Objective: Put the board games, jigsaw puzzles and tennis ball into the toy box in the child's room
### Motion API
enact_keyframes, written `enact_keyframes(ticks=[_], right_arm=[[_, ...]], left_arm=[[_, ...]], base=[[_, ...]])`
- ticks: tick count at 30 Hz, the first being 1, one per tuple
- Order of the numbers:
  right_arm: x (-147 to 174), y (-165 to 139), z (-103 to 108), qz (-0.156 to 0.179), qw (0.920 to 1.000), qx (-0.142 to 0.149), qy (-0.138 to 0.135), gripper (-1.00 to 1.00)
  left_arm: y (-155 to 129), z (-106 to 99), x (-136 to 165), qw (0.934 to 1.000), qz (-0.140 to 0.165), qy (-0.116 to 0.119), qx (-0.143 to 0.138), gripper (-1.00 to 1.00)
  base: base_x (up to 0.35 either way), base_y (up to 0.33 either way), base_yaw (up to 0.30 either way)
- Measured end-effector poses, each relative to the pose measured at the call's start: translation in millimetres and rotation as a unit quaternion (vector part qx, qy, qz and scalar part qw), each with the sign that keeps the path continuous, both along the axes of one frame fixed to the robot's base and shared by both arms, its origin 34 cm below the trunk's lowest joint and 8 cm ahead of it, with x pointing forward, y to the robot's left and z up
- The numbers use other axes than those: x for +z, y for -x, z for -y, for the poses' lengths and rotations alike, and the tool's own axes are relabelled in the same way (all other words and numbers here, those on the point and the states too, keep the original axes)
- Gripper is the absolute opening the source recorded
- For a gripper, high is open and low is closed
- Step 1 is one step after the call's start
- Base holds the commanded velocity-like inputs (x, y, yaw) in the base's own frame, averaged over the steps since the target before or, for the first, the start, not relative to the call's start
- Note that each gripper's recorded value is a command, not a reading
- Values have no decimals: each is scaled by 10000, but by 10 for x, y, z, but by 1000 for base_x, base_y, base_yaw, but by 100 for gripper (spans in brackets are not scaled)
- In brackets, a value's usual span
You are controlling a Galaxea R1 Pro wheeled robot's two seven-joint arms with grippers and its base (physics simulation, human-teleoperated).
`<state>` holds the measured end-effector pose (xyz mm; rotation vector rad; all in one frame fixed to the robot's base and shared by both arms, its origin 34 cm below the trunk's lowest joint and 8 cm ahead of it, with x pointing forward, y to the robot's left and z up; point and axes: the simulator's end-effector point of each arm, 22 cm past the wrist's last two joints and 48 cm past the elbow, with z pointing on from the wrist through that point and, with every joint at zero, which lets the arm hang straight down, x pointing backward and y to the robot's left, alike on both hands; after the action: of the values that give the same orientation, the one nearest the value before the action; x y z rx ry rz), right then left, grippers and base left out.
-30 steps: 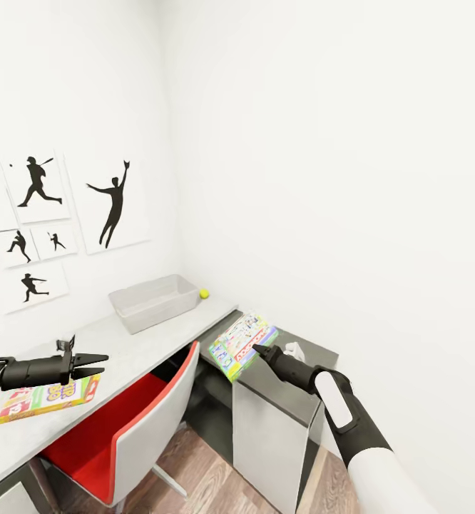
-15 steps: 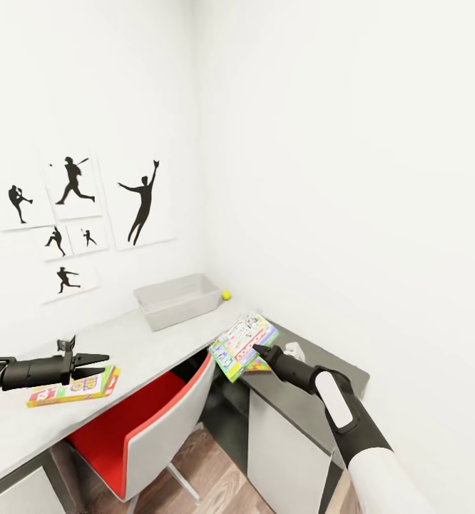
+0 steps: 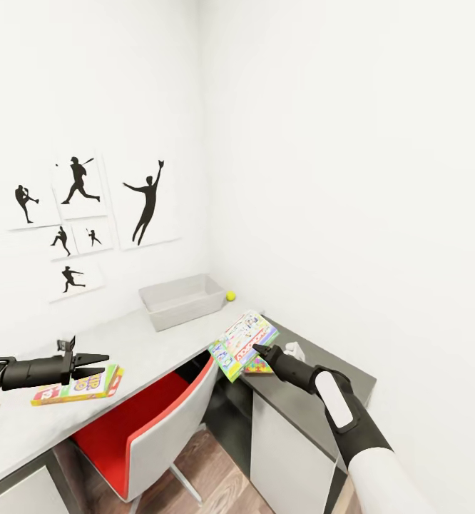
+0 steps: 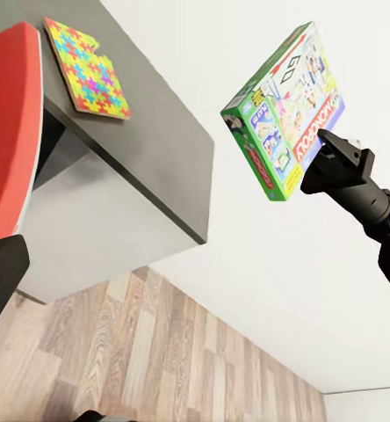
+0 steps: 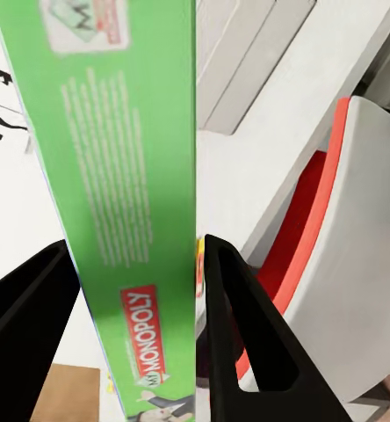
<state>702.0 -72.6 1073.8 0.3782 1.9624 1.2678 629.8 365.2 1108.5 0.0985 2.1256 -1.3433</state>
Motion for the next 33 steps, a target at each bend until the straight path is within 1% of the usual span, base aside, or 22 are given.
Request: enact_keyframes(ticks=[3,6,10,22,27,33], right_arm=[[-1,1,1,-1,10000,-2,5,-100],[-3,1,1,-3,10000,-2,10,-100],[-6,0,1,-5,10000,-3,14,-100],[-10,-2,2,-5,10000,-2,23,-100],[-10,-2,13,-4,10000,-11,29,-100],[-10,-2,20,-4,10000,-17,28,-100]], left_arm=[[1,-1,2,10000,2,0,1,100],[2,0,1,10000,1,1,0,100],[1,1,0,10000,0,1,-1,100],[-1,2,-1,10000,-1,2,-2,100],[2,2,1,10000,1,2,-2,100],[1,4,1,10000,1,2,-3,100]], base=[[187,-65,22],[236,-73,185],[159,-59,263],[20,-5,282],[182,0,277],[243,18,74]])
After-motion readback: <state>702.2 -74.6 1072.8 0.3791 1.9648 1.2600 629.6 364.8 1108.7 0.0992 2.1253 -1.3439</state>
